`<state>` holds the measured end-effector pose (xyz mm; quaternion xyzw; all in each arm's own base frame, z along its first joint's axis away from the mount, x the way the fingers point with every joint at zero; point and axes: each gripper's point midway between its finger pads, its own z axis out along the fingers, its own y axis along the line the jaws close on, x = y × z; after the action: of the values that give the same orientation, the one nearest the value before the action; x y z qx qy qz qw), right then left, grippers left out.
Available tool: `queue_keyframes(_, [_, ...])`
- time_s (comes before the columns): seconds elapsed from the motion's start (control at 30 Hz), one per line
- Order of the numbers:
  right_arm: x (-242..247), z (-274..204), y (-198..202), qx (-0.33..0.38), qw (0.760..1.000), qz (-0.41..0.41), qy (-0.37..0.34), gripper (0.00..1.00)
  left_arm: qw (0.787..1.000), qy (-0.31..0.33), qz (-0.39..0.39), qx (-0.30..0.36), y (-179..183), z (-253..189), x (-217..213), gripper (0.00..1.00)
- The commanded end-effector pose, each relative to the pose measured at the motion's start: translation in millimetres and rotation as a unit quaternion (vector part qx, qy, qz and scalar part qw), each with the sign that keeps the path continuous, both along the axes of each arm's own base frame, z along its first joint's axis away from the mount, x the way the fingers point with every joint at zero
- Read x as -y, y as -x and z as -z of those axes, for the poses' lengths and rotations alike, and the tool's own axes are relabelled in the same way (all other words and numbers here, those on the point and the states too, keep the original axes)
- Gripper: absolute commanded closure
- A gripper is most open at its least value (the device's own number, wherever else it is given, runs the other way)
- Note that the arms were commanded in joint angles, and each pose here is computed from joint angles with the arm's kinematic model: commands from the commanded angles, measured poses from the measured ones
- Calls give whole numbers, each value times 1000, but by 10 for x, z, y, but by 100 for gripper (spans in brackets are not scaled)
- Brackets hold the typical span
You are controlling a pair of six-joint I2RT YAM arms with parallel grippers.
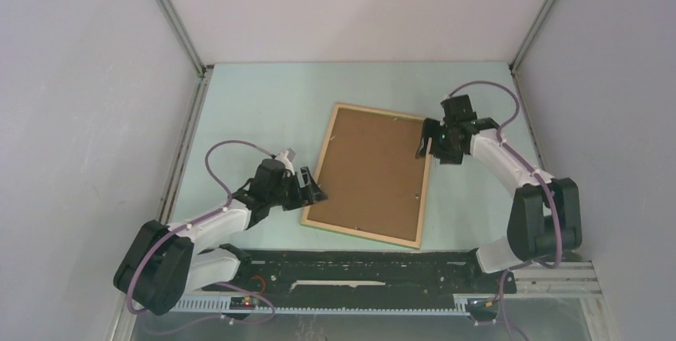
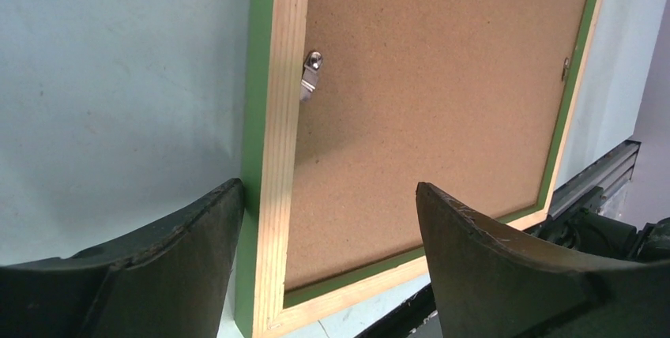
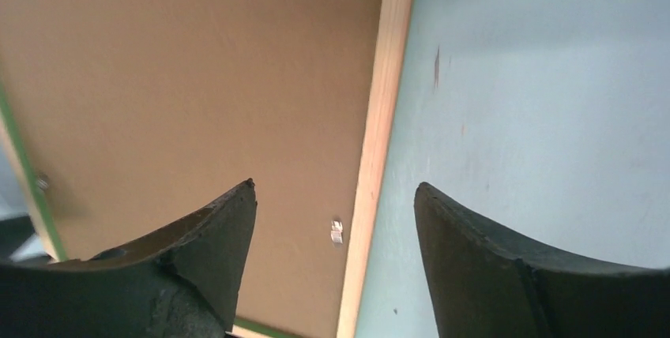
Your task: Put the photo into the frame
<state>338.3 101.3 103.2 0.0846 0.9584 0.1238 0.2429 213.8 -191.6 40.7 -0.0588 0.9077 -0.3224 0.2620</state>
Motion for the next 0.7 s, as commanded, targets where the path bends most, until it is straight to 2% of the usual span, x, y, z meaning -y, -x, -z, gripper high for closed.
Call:
queue_keyframes(0.0, [-85, 226, 659, -54, 997, -47, 15, 17, 999, 12, 26, 21, -25, 8, 90, 17])
queue_keyframes(0.1, [-132, 312, 884, -76, 995, -62, 14, 16, 999, 11, 26, 23, -47, 22, 99, 17])
queue_keyframes(0.2, [-219, 427, 1015, -96, 992, -76, 18, 20, 999, 12, 26, 25, -59, 29, 104, 18])
queue_keyframes(0.27, [-227, 492, 1059, -109, 991, -78, 29, 28, 999, 11, 26, 26, -59, 31, 102, 18])
queue_keyframes(0.33, [-243, 540, 1069, -117, 990, -75, 27, 41, 999, 12, 24, 28, -58, 24, 95, 18])
queue_keyframes(0.4, [-261, 586, 1052, -118, 990, -75, 24, 47, 999, 12, 23, 29, -58, 21, 93, 18])
queue_keyframes(0.67, [-144, 743, 983, -126, 989, -51, 63, 42, 999, 12, 23, 29, -58, 24, 93, 18])
